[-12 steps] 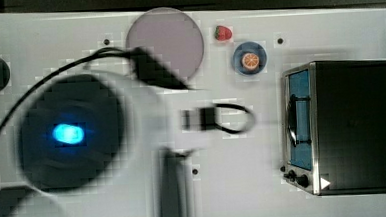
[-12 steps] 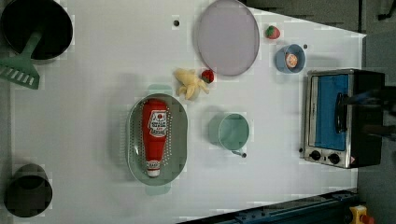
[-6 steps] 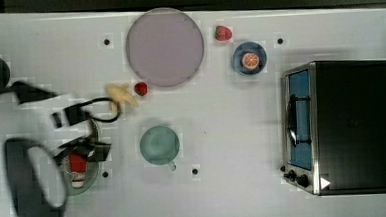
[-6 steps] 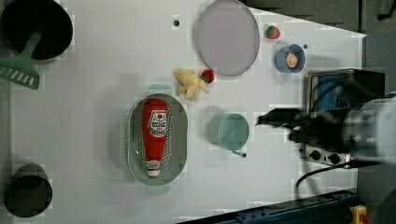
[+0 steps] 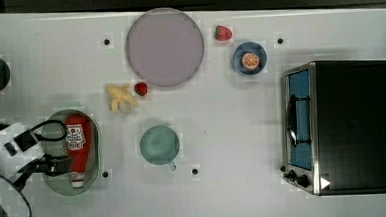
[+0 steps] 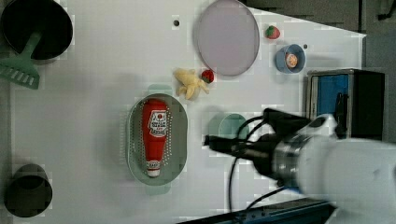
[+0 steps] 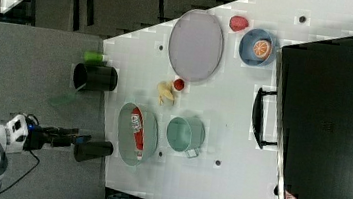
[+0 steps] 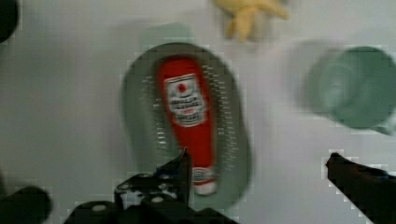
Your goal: Pick ketchup from strainer and place it on the table
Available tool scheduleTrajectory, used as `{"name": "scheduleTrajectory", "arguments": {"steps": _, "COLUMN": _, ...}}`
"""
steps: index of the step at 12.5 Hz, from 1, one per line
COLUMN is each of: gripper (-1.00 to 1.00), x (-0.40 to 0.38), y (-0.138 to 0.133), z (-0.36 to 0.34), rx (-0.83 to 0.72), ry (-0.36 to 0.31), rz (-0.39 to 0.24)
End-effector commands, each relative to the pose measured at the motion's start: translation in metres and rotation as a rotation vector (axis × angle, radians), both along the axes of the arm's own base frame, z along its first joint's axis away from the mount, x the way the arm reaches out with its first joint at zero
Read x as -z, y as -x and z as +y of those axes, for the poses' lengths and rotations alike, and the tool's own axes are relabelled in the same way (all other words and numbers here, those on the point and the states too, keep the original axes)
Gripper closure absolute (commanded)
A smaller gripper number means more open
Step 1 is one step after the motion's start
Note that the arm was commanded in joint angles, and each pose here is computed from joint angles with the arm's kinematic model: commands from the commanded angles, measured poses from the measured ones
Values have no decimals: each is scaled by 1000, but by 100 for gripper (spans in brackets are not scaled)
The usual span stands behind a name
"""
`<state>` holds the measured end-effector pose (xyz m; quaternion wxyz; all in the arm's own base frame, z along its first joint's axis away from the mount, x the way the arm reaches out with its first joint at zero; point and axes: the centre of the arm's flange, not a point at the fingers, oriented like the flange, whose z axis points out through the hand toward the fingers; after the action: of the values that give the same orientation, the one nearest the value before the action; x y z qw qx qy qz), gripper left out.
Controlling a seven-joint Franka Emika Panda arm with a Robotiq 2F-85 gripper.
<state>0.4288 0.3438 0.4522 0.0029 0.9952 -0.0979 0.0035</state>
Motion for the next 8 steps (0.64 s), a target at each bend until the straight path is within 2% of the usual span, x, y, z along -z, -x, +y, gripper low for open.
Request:
{"name": "scheduleTrajectory", "arguments": {"steps": 1, "gripper": -100, "x": 64, "y": 16, "z": 12, "rx": 0, "ry": -32, "rz": 36}}
{"name": "scheduleTrajectory", "arguments": {"steps": 6, "gripper": -100, "x": 145, "y": 19, "z": 14, "rx": -116, "ry": -84, "rz": -23}}
{"name": "scheduleTrajectory", "arguments": {"steps": 8, "gripper": -100, "x": 170, "y": 13, "z": 14, "rx": -111, "ry": -117, "rz": -12}}
